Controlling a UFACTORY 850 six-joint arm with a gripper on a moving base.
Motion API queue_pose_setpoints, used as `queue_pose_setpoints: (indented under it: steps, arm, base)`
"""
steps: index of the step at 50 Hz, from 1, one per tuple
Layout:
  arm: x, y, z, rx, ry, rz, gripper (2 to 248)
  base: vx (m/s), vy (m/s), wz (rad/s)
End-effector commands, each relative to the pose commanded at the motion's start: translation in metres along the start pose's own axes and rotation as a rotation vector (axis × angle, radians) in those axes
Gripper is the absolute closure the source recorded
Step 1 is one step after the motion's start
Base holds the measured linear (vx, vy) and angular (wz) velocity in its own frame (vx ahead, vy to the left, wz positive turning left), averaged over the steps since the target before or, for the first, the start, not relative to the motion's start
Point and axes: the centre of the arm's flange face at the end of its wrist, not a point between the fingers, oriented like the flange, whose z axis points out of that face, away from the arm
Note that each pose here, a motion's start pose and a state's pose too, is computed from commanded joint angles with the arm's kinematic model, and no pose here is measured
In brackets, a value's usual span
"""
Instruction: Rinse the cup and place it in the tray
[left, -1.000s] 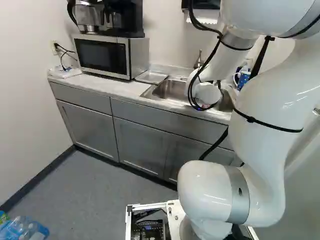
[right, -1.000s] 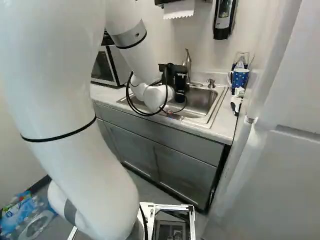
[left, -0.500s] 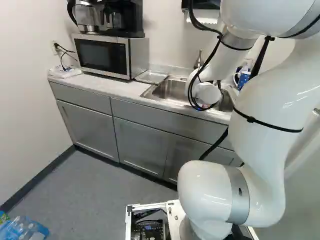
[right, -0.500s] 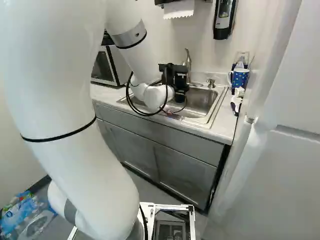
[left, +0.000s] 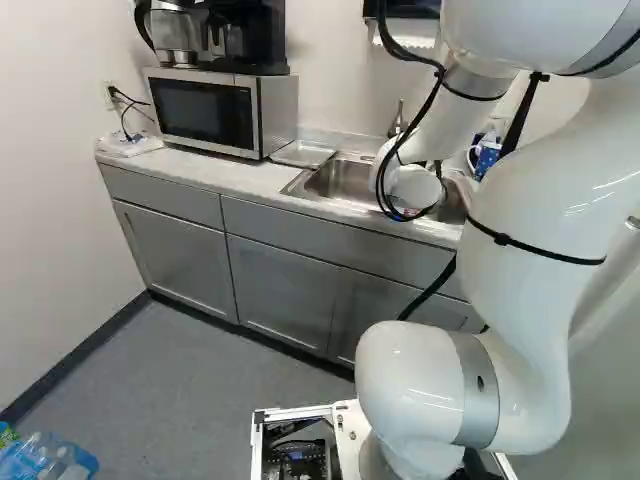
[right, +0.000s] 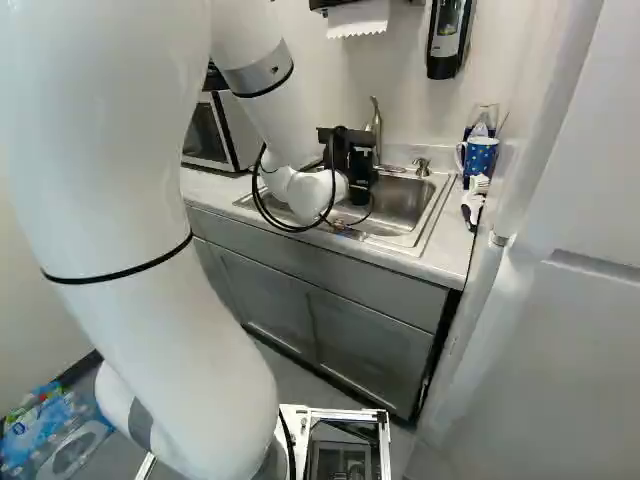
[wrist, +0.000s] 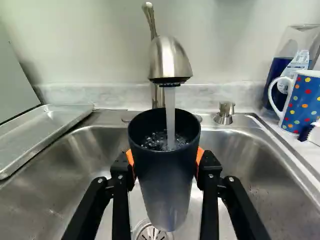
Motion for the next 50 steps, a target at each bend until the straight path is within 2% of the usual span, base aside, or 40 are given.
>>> queue_pose_setpoints:
  steps: [38,50]
  arm:
    - [0.0,-0.0002,-0.0001,0.0,0.0,0.0,125]
    - [-0.001,-0.0092,-0.0047,0.019,-0.002,-0.004,125]
  base:
    - [0.0,0.0,0.0]
    - [0.0,0.0,0.0]
